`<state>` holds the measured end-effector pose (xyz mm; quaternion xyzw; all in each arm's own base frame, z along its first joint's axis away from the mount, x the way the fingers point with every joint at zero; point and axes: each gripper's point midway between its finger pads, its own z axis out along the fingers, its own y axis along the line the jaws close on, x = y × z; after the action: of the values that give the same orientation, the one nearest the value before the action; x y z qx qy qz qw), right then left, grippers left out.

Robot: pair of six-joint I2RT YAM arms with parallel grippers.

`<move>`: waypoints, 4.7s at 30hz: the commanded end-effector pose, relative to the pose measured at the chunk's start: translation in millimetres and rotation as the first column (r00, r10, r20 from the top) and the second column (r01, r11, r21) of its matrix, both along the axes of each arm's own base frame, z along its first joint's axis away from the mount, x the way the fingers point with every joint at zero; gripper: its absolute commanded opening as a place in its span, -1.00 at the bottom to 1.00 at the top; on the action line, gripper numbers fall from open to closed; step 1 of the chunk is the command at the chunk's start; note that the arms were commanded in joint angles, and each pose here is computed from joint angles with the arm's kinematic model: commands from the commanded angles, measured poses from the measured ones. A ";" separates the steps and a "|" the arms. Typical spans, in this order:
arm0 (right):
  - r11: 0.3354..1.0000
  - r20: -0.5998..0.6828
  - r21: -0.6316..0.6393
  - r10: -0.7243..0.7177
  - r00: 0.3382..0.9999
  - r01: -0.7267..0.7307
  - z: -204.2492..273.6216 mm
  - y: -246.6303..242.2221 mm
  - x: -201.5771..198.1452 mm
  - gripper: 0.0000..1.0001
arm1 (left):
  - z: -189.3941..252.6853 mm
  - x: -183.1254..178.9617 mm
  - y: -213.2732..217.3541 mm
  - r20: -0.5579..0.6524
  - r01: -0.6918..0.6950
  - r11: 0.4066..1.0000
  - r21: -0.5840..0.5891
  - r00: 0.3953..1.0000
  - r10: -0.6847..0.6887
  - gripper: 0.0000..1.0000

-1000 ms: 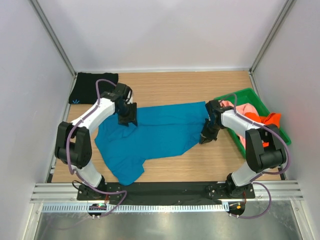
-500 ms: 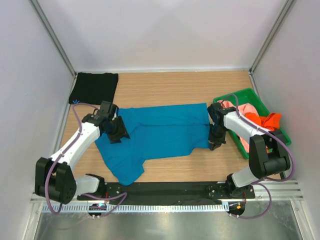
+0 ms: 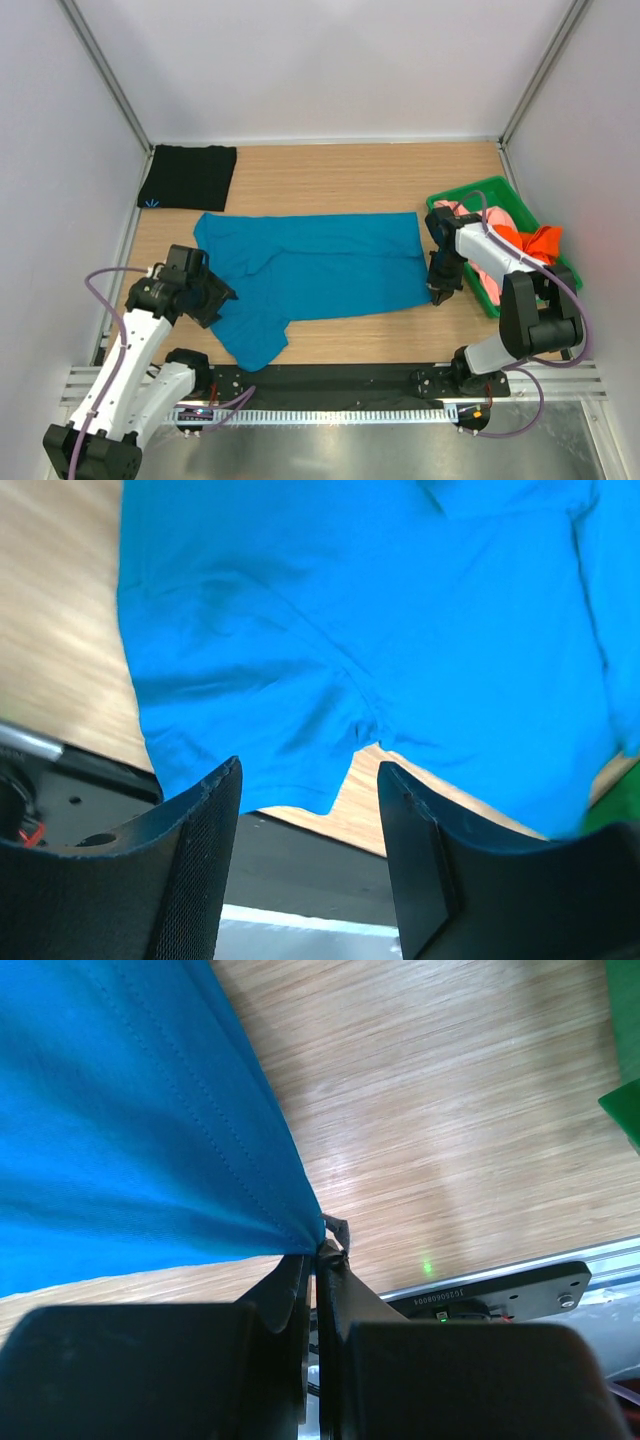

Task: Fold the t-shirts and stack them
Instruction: Fold the tshirt

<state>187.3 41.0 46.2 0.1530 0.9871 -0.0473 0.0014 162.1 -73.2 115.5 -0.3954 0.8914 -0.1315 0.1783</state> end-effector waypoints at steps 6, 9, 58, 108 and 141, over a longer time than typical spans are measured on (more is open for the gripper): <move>1.000 -0.002 0.026 0.016 1.000 -0.016 3.7 0.1 0.7 -0.97 | -26.5 -29.2 19.8 -0.146 -0.340 0.940 0.026 0.929 0.340 0.06; 0.999 0.005 0.031 0.017 1.000 -0.017 4.7 0.7 1.3 -0.97 | -36.4 -38.2 33.9 -0.164 -0.393 0.914 0.104 0.899 0.406 0.02; 0.999 0.027 0.047 -0.018 0.999 0.017 6.5 -2.0 5.6 -0.97 | -100.6 -44.6 33.4 -0.394 -0.307 0.917 0.255 0.833 0.388 -0.46; 0.956 0.056 0.290 0.029 0.998 -0.044 31.7 36.6 46.4 -0.95 | 93.2 126.8 39.1 0.201 0.048 0.924 0.381 0.970 -0.134 -0.99; 0.946 -0.008 0.322 -0.025 1.000 0.027 3.4 18.3 124.3 -0.86 | 59.6 195.1 25.7 0.110 0.181 0.917 0.354 0.966 -0.233 -0.99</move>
<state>296.9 57.8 40.0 0.1692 0.9795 0.0997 -0.0442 338.3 -45.9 160.4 -0.2554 0.9292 -0.0047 0.2673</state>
